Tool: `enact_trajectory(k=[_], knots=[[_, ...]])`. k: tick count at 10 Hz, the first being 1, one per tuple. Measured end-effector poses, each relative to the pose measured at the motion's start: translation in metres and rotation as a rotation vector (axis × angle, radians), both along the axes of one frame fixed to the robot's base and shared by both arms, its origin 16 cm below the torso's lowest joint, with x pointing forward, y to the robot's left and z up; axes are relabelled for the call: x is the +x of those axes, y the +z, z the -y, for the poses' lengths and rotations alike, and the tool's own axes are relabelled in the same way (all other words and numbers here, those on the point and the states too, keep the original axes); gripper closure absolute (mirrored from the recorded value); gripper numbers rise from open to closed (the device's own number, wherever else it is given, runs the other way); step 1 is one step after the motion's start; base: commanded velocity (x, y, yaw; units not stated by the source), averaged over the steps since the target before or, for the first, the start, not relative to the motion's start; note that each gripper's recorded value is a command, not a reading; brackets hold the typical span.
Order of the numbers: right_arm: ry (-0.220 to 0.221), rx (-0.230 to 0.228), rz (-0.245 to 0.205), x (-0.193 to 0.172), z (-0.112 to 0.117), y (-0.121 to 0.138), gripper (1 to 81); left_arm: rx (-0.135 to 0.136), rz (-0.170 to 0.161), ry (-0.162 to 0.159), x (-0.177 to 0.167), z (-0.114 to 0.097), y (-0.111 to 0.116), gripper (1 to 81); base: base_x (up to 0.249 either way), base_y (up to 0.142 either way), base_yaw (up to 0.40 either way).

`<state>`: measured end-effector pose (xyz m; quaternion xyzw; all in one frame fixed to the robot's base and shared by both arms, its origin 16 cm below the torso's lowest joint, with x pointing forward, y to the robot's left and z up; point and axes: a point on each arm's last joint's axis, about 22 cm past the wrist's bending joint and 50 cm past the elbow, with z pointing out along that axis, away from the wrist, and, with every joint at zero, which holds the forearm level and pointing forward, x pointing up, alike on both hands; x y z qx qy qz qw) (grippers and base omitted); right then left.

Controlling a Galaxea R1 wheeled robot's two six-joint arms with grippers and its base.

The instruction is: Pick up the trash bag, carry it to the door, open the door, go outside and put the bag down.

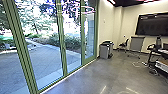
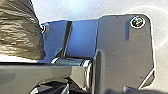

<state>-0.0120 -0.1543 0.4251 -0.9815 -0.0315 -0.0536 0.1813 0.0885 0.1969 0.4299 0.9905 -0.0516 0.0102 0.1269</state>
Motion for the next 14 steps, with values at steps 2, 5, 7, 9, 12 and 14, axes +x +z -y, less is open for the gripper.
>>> enact_trajectory(k=[2,5,7,9,12,14], knots=[[0.0,0.0,-0.001,-0.0004,-0.0002,0.0,1.0,0.0,0.0,0.0,0.0,0.0,0.0,81.1,0.125,0.0,0.0],[0.0,0.002,-0.001,-0.0004,-0.0013,0.0001,1.0,0.0,0.0,0.0,0.0,0.0,0.0,81.1,0.131,0.0,0.0],[0.0,0.003,0.0,-0.0007,-0.0029,0.0003,1.0,0.0,-0.001,0.0,-0.0014,-0.0001,-0.0002,81.1,0.133,-0.063,0.0],[0.001,0.01,0.002,0.0022,-0.0081,0.0011,1.0,0.004,-0.001,0.001,0.0001,-0.0028,-0.0003,81.1,0.133,-0.063,0.0],[0.001,0.006,-0.001,-0.0013,-0.0047,0.0005,1.0,-0.001,-0.003,0.0,-0.0025,0.0008,-0.0003,81.1,0.133,-0.064,0.0],[0.001,0.005,0.001,0.0,-0.0045,0.0005,1.0,-0.001,0.0,0.0,0.0,0.0004,0.0,81.1,0.133,-0.065,0.0]])
